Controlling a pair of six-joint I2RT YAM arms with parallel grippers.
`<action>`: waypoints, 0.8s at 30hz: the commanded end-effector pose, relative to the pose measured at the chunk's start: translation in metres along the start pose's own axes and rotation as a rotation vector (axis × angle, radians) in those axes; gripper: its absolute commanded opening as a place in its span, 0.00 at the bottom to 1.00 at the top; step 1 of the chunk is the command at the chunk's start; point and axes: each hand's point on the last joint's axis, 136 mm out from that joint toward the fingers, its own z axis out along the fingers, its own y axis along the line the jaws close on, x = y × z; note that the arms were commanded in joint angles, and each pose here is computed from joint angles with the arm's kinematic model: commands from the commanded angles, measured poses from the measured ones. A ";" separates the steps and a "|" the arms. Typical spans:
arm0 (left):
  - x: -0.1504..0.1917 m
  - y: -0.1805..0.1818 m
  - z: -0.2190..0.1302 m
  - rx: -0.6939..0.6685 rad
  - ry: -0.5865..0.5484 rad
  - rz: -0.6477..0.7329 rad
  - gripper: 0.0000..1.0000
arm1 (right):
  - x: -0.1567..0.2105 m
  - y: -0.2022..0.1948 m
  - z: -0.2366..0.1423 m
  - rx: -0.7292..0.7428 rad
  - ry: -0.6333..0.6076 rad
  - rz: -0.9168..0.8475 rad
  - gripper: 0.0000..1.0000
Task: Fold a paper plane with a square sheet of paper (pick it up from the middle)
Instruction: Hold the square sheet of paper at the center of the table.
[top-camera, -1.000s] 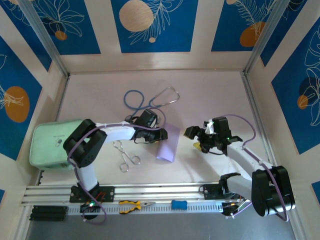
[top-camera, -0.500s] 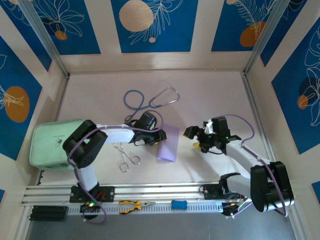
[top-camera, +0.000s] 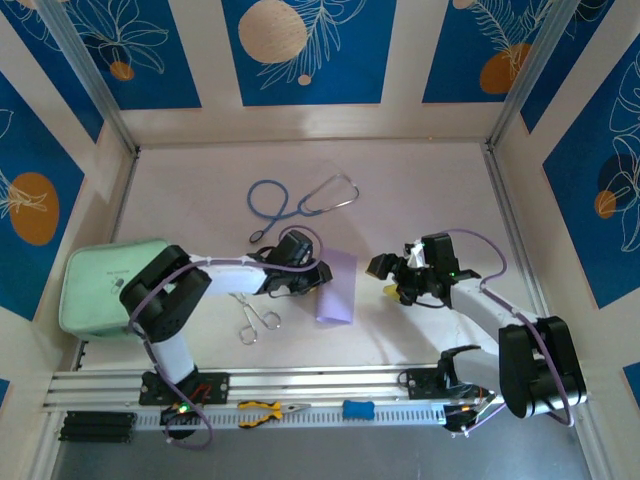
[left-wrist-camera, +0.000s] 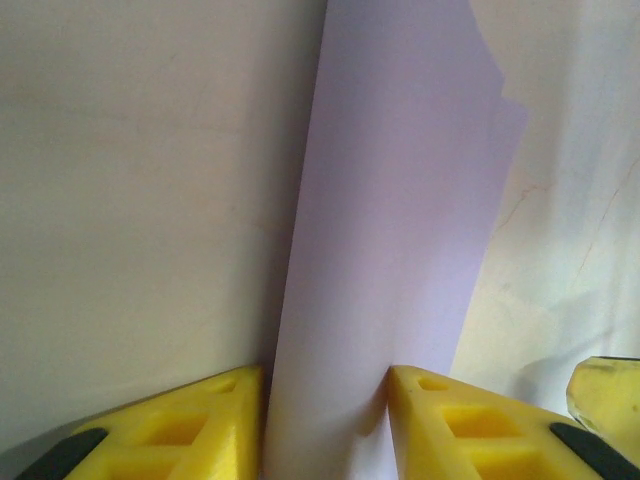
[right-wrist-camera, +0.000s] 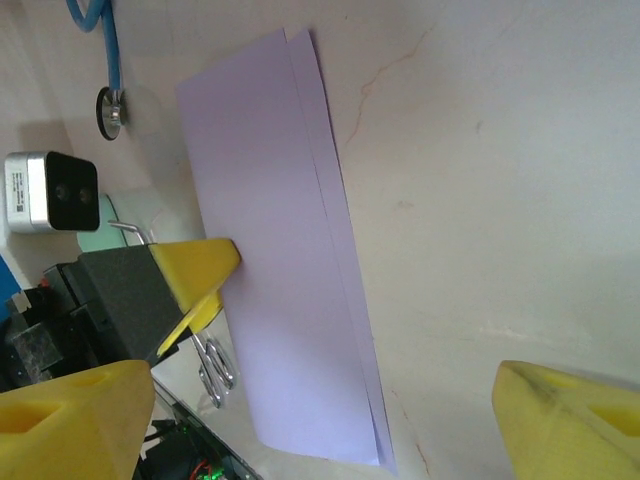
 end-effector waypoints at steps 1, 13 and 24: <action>0.000 -0.006 -0.006 0.022 -0.040 -0.023 0.38 | 0.004 0.009 0.002 -0.038 0.033 -0.020 0.85; 0.000 -0.005 -0.004 -0.039 -0.036 0.051 0.43 | 0.002 0.013 0.014 -0.008 0.035 -0.049 0.68; -0.004 0.006 -0.005 -0.152 -0.023 0.204 0.48 | 0.009 0.008 0.005 -0.003 0.016 -0.048 0.59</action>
